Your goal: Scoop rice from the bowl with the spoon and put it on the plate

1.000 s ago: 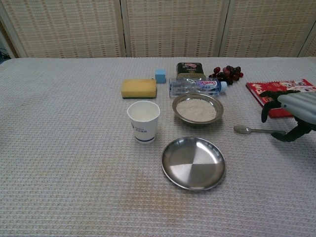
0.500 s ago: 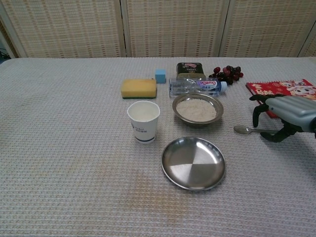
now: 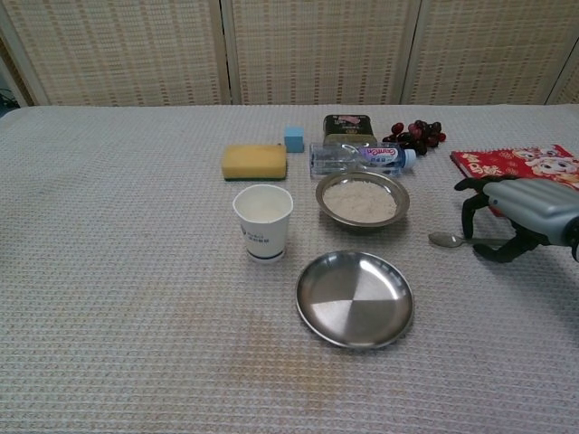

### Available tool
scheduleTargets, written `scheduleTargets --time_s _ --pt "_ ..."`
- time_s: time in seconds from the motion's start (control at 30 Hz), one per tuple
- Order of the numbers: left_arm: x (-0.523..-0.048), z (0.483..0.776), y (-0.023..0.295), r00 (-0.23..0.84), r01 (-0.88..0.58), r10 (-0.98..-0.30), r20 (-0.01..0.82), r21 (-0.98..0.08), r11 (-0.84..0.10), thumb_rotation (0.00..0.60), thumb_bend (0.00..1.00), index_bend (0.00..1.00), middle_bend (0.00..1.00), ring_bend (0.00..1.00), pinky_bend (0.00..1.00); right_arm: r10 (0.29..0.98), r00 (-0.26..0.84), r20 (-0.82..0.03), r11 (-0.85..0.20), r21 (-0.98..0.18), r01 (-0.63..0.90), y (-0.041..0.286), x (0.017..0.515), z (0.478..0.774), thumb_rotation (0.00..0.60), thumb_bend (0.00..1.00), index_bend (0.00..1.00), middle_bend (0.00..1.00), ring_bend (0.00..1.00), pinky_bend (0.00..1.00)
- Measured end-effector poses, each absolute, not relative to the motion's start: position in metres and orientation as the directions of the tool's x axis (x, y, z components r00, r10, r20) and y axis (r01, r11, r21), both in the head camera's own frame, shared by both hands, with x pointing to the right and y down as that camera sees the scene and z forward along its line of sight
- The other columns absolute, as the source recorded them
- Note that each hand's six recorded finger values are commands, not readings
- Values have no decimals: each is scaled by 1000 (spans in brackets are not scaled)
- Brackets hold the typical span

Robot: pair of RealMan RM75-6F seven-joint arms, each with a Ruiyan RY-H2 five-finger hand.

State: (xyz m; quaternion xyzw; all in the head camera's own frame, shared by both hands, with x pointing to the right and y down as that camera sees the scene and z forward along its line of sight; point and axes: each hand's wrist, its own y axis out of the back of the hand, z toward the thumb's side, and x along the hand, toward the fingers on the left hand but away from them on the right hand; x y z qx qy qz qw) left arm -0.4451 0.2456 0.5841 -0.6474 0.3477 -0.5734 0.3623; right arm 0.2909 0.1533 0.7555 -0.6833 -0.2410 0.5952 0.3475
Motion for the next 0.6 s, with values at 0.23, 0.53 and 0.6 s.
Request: scheduleTargets --time_s 0.23,0.53,0.6 --pt "-445 585 245 93 -31 -869 485 -871 -490 600 475 0 0 0 72 747 177 -641 -638 -765 -83 154 289 756 600 330 547 110 0 0" --pt "-445 585 246 94 -36 -867 489 -869 -494 600 475 0 0 0 72 759 177 -627 -623 -777 -83 154 287 755 600 336 610 221 0 0" --pt "-445 585 246 97 -40 -866 491 -867 -496 600 475 0 0 0 72 764 179 -620 -615 -784 -84 153 287 754 600 338 629 254 0 0"
